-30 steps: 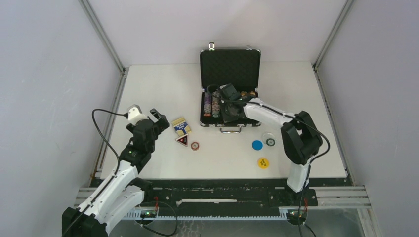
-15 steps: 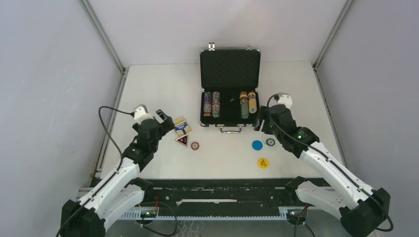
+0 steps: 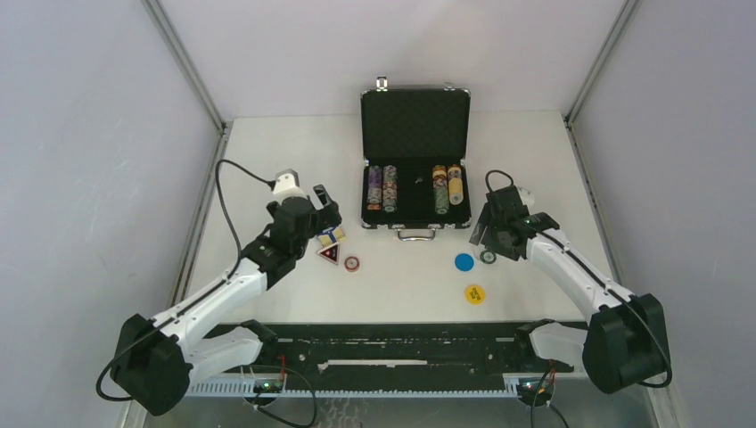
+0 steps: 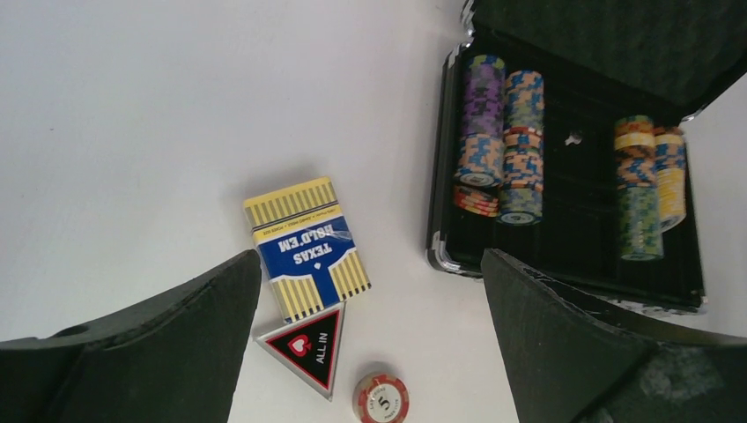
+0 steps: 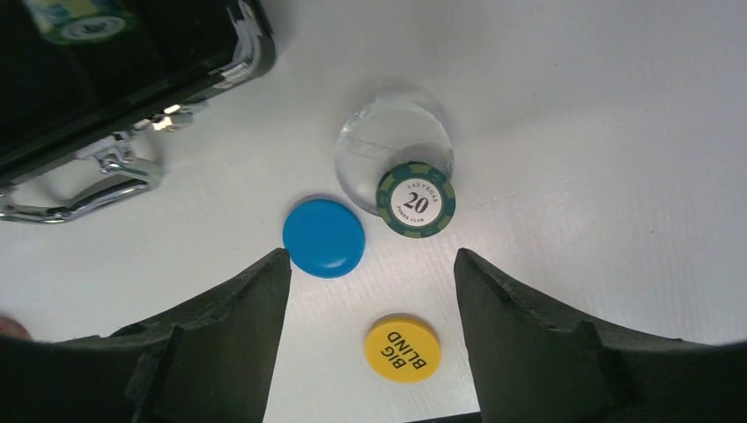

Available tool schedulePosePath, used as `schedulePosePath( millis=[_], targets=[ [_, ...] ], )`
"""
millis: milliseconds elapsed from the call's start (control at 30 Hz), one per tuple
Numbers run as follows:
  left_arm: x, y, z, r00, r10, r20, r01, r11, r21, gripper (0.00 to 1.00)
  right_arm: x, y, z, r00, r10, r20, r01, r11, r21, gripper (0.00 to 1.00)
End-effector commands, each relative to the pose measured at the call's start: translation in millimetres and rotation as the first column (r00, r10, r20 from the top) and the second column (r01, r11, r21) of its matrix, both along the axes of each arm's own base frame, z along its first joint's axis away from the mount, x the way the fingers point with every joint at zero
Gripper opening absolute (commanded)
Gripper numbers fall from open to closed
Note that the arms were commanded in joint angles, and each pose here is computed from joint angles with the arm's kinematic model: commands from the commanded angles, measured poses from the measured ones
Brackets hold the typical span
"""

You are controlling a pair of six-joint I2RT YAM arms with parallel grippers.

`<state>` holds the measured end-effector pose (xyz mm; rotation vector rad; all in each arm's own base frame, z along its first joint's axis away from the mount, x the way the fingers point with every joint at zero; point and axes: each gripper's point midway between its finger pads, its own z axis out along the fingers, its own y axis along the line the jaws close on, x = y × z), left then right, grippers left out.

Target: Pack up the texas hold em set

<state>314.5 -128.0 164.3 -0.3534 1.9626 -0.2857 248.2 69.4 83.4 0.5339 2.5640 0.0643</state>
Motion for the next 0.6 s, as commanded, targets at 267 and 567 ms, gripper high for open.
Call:
schedulePosePath(
  millis=[267,567],
  targets=[
    [6,-5,-2,1.0,-0.028,0.006,0.028,0.999,0.037,1.0,1,-10,-25,0.996,-0.078,-0.047,0.076,0.996,-0.049,0.77],
    [6,-8,-6,0.999,-0.042,0.001,0.042,0.998,0.036,1.0,5,-8,-44,0.993,-0.077,-0.089,0.073,0.996,-0.042,0.74]
  ],
)
